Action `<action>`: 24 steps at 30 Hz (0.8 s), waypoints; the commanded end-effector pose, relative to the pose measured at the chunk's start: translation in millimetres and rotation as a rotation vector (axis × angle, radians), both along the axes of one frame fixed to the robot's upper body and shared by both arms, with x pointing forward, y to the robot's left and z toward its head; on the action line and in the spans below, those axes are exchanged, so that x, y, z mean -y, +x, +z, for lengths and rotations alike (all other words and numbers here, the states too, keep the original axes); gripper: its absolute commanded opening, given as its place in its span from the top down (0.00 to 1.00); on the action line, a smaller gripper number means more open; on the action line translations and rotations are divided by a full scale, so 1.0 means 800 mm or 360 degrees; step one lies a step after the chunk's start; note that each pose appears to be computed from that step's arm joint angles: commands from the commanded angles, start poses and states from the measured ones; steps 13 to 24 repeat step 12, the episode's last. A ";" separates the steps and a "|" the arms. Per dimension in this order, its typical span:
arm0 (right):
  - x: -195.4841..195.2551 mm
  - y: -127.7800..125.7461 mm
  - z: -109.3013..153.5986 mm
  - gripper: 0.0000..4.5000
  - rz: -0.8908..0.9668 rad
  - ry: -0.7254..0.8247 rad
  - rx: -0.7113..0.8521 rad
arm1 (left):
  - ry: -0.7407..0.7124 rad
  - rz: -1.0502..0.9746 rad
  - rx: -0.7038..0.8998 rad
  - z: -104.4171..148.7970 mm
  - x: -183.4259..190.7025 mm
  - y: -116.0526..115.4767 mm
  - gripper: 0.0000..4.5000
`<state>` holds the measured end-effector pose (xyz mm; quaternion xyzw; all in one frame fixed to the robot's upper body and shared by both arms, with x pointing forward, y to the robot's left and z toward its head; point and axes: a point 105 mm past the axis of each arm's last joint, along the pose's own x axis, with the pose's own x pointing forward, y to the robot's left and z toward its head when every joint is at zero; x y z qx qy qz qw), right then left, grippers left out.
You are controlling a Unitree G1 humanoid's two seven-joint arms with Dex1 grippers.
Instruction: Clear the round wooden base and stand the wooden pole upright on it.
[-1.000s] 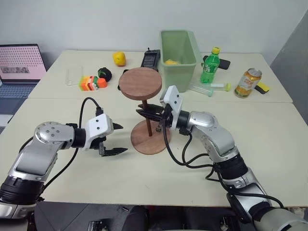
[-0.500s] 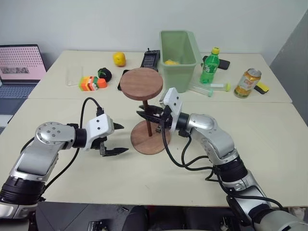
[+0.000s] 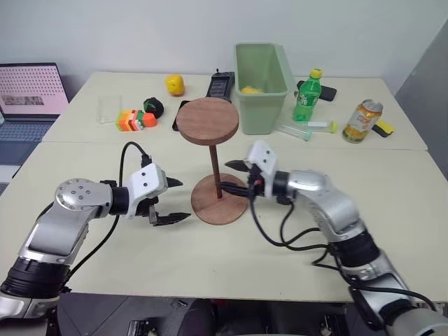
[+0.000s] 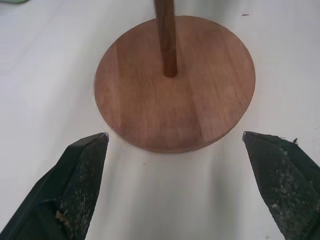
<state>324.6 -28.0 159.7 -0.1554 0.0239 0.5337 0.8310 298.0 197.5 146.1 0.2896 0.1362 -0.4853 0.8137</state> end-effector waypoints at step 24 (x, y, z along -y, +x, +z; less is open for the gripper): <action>0.142 -0.093 0.057 0.33 0.0073 -0.0290 0.0117 | 0.0059 0.0188 0.0129 0.025 -0.065 0.008 0.00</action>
